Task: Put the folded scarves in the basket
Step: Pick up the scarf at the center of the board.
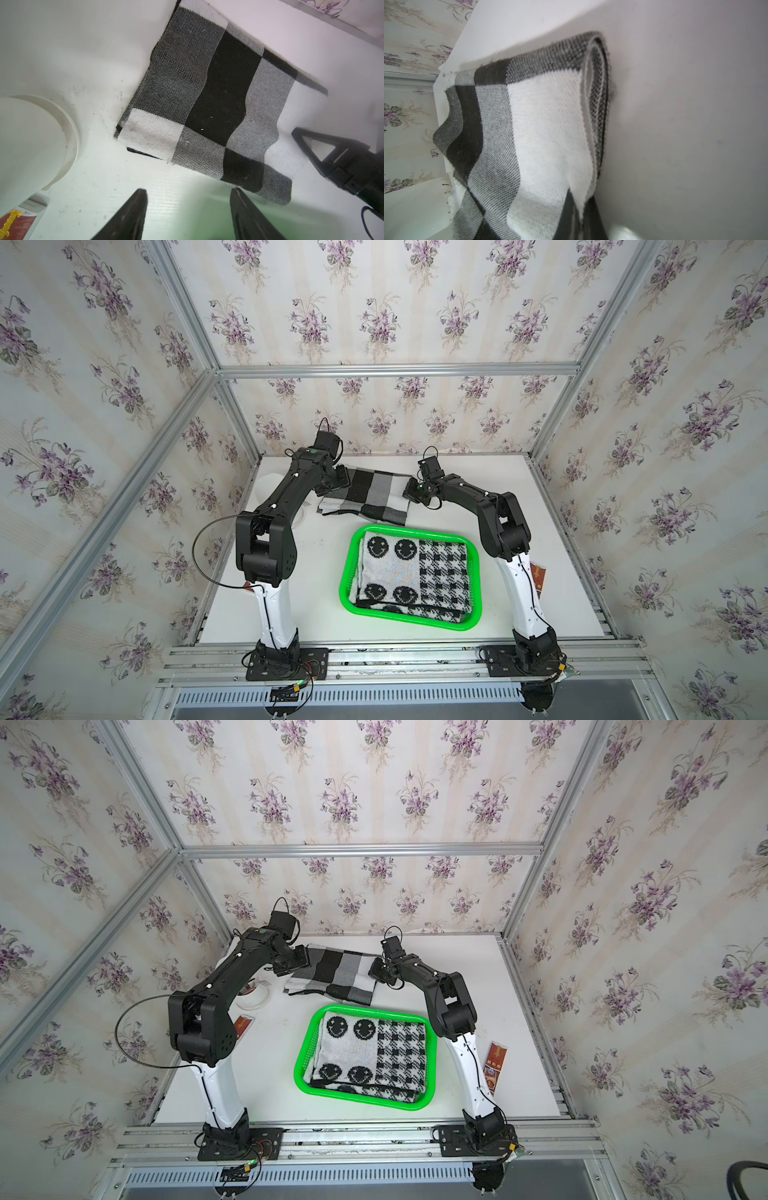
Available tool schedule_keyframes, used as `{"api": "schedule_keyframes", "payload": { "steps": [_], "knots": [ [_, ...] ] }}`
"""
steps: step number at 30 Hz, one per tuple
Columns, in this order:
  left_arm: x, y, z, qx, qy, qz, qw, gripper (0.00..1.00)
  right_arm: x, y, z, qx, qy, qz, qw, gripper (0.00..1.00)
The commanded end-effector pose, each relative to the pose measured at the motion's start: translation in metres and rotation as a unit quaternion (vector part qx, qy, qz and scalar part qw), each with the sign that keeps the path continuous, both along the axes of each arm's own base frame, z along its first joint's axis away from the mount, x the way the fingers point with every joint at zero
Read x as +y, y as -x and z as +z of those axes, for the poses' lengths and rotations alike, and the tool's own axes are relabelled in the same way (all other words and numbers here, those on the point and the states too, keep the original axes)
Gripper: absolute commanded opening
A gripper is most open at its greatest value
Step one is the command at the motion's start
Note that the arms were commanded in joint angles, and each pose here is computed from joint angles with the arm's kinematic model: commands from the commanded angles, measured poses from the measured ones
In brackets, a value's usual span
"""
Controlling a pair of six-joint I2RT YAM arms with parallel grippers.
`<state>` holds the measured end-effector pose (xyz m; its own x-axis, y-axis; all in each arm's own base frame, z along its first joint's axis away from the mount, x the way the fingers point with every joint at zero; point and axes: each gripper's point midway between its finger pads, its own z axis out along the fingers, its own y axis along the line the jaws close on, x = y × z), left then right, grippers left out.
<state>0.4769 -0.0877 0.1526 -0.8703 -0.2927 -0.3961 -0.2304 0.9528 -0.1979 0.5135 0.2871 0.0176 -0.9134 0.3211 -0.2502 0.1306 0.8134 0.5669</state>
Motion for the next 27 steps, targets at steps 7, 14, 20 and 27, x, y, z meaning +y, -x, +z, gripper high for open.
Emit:
{"api": "schedule_keyframes", "payload": {
  "steps": [7, 14, 20, 27],
  "knots": [
    [-0.028, -0.026, -0.018, -0.018, 0.07, -0.056, 0.996, 0.76, -0.118, 0.022, 0.001, 0.012, 0.109, -0.016, 0.994, 0.0],
    [-0.085, -0.07, -0.065, -0.022, 0.153, -0.138, 0.978, 0.74, -0.156, 0.023, -0.015, 0.031, 0.109, -0.029, 0.993, 0.0],
    [-0.106, -0.069, -0.094, -0.005, 0.147, -0.165, 0.975, 0.73, -0.156, 0.017, -0.016, 0.031, 0.106, -0.032, 0.993, 0.0],
    [-0.104, -0.058, -0.126, 0.034, 0.139, -0.149, 0.978, 0.66, -0.153, 0.015, -0.018, 0.03, 0.097, -0.032, 0.994, 0.0]
  ]
}}
